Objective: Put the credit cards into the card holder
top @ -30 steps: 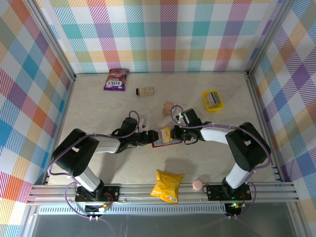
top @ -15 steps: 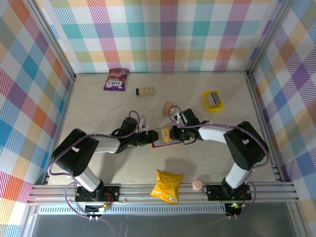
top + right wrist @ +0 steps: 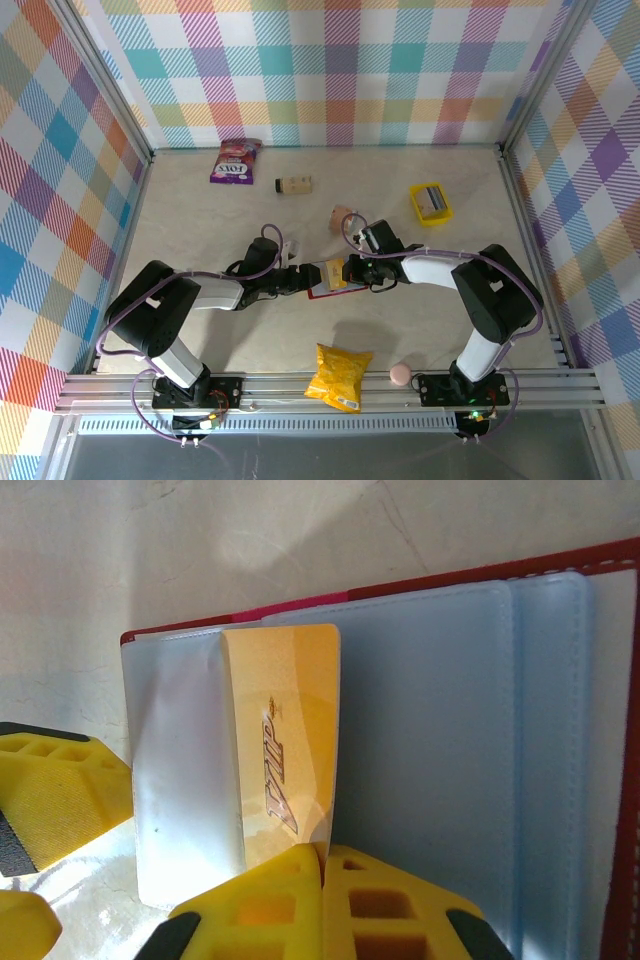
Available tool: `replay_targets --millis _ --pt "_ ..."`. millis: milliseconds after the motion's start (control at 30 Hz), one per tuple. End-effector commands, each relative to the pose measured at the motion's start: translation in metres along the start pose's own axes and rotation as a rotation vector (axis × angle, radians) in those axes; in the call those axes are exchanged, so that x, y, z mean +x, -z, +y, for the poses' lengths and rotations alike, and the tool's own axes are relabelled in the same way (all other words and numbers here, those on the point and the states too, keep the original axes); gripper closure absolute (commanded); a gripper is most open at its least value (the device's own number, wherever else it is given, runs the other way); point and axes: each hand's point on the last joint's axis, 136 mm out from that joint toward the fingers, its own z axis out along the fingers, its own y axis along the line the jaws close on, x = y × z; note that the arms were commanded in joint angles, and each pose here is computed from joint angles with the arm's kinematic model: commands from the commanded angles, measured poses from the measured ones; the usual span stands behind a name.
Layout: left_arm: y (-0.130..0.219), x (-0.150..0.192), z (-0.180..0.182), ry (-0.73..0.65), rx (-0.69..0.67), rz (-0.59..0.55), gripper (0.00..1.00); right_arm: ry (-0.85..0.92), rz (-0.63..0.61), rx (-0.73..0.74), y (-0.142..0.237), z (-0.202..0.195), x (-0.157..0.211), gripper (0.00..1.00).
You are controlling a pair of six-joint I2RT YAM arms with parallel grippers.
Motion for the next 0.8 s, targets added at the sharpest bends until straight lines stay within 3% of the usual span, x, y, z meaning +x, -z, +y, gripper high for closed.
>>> replay_targets --millis 0,767 --pt "0.0016 -0.0052 -0.0086 -0.019 0.015 -0.009 0.39 -0.012 0.103 0.061 -0.0063 -0.0128 0.0272 1.0" --pt "0.0015 -0.0063 -0.007 -0.03 0.001 -0.01 0.39 0.012 0.132 0.078 -0.0028 -0.0164 0.0343 1.0"
